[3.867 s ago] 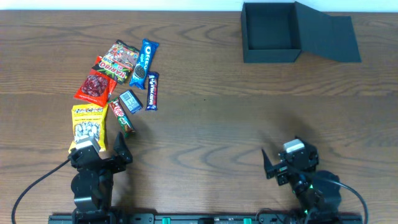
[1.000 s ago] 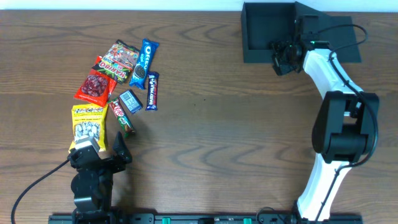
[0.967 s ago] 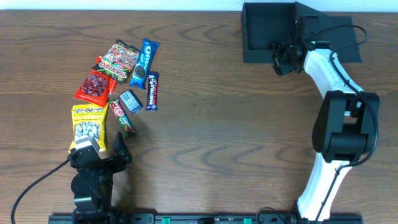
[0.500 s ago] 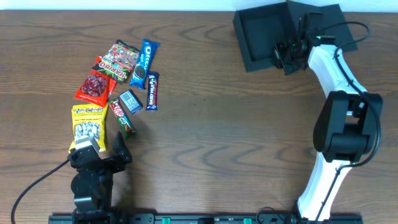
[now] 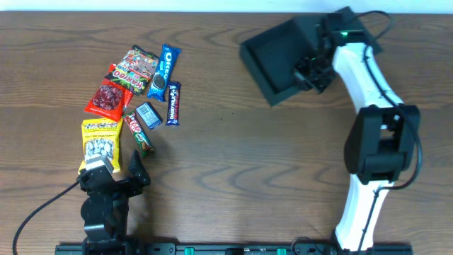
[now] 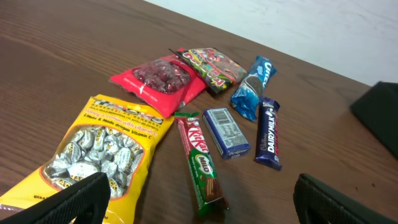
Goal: Pack container
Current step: 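Drag the green box left toward the table center with the right gripper, then release the box and lift the right gripper back to the right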
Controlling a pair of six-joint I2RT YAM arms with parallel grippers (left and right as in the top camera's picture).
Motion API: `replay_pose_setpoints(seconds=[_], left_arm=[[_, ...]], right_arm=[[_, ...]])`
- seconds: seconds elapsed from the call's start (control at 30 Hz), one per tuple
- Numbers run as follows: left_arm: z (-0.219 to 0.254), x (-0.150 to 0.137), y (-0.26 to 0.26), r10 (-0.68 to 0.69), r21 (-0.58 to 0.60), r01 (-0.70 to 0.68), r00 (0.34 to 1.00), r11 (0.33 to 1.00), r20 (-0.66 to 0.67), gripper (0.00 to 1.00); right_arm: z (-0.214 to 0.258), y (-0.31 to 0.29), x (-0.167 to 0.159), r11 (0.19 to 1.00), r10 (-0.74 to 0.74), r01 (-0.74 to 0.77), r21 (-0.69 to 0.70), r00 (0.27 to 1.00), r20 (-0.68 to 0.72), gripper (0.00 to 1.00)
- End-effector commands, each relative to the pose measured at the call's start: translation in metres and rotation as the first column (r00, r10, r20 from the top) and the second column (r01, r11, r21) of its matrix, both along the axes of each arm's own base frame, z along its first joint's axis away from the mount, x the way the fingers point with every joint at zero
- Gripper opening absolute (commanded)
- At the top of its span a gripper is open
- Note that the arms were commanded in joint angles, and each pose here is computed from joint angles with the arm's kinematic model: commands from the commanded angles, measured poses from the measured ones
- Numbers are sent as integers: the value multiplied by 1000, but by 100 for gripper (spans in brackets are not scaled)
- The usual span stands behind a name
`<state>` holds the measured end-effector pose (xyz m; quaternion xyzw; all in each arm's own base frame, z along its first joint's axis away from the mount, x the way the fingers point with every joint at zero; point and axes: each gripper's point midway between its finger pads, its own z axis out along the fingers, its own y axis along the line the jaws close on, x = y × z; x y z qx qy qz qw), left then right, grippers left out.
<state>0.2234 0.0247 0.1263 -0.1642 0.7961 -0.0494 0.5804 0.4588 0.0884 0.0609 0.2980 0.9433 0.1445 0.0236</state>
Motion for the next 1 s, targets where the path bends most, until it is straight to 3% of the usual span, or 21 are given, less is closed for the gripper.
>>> replay_pose_setpoints(seconds=[0.0,0.17,0.3,0.43,0.53,0.7,0.97], left_arm=[[-10,-1,0,-2,14,2,1000,1000,-26,95],[-10,-1,0,-2,14,2,1000,1000,-26,95],[-10,-1,0,-2,14,2,1000,1000,-26,95],[-10,-1,0,-2,14,2,1000,1000,-26,95],[-10,-1,0,-2,14,2,1000,1000,-26,95],[-10,-1,0,-2,14,2,1000,1000,-26,95],[-10,-1,0,-2,14,2,1000,1000,-26,95]], right_arm=[[3,45,-9,939,343,-343,-23,937,64,2],[-1,82,-46,761,648,-646,-60,761,22,1],[-6,66,-59,672,716,-719,-177,692,-92,1],[-6,45,-63,627,716,-736,-255,674,-183,1],[-6,40,-64,640,702,-726,-253,686,-192,1],[-6,38,-64,735,595,-626,-260,780,-196,1],[-12,37,-70,760,558,-597,-256,802,-215,1]])
